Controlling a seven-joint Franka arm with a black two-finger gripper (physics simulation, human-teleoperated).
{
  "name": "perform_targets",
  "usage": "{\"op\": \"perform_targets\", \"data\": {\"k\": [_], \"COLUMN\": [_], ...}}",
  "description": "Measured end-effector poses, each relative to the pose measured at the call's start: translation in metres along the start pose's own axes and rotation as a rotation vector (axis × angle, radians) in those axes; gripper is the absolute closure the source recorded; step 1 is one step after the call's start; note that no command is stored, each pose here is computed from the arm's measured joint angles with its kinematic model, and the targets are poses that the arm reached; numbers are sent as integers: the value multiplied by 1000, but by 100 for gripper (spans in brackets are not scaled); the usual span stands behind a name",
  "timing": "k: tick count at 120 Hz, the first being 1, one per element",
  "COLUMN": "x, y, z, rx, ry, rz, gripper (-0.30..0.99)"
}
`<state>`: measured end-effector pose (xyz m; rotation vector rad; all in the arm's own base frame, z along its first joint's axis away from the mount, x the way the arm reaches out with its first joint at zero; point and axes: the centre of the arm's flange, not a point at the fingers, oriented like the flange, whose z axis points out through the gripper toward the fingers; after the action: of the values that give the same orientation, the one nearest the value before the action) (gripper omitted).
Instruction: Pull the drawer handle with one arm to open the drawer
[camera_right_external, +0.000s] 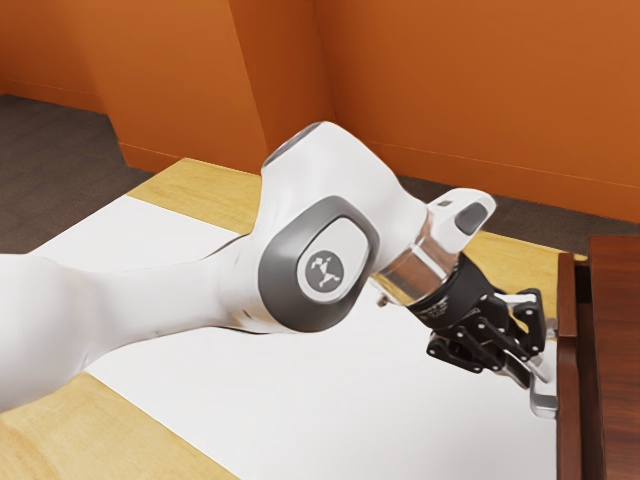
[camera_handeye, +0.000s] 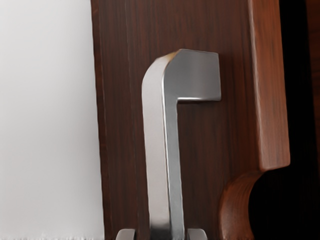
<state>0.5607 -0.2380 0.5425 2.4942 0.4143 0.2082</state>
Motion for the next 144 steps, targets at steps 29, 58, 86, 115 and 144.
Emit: {"op": "perform_targets", "data": {"k": [29,58,86,115,144], "x": [-1,0,5,5,-1], "y": [-4,-4,-10,-20,-27], "z": [-4,-3,-6,-13,-23], "rx": [4,6,8,17,21], "ry": [4,4,13,20,29], "rz": [-2,3,-2,-8,-6], "gripper": [65,66,67,68,68]}}
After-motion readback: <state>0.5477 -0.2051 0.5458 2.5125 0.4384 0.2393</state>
